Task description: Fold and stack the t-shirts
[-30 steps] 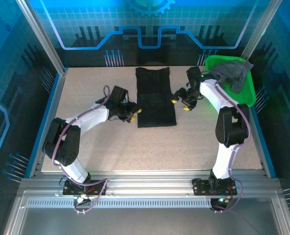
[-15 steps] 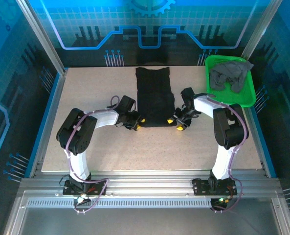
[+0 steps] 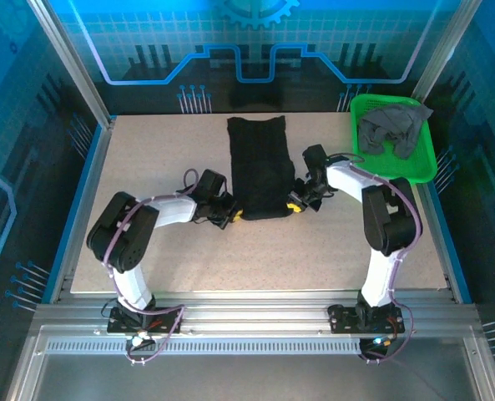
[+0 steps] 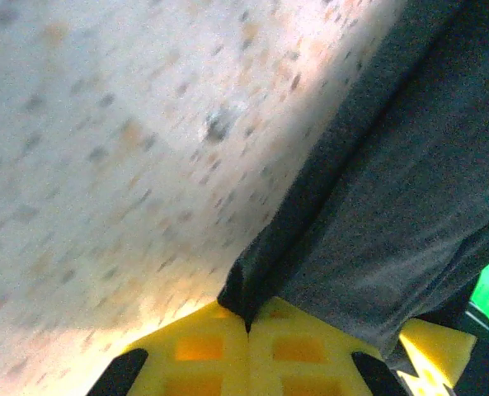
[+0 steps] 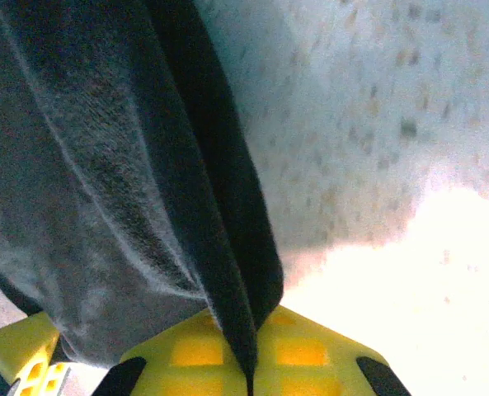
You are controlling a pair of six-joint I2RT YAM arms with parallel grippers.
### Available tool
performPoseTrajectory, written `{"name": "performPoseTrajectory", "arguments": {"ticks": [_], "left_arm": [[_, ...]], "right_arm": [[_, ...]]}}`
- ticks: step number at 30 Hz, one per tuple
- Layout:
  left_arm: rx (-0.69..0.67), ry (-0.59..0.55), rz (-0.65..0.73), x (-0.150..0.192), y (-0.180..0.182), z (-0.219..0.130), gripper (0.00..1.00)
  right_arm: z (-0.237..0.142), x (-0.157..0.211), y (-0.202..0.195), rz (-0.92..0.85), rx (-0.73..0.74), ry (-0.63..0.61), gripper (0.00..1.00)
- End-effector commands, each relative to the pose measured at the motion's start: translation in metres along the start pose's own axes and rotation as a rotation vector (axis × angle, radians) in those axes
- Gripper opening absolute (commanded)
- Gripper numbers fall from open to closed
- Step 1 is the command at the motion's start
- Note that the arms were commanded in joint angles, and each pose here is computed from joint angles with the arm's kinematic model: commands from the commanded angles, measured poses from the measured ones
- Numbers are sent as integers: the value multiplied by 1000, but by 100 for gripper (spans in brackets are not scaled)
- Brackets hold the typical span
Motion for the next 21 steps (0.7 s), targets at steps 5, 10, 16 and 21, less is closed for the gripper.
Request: {"name": "performPoseTrajectory", "arguments": {"ticks": [5, 10, 16, 21], "left_arm": [[11, 132, 43, 50, 41, -46, 0], [18, 139, 123, 83, 67, -99, 0], [123, 151, 165, 104, 68, -162, 0], [206, 131, 146, 109, 48, -187, 0]], "right_arm": [[-32, 82, 1, -101, 44, 24, 0], [-70, 136, 9, -183, 47, 18, 0], [-105, 168, 6, -170, 27, 55, 0], [-125, 165, 25, -152, -26, 51, 0]]}}
Point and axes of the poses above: each hand's point on the last joint's axis, 136 mm out from that joint toward the fingers, its own z axis out along the fingers, its own y axis along the line the jaws close on, x = y × z, the point moved 3 cm from there along -z, back along the fingers, and after that the axes turned 13 degrees about -z, right-handed, at the moved point
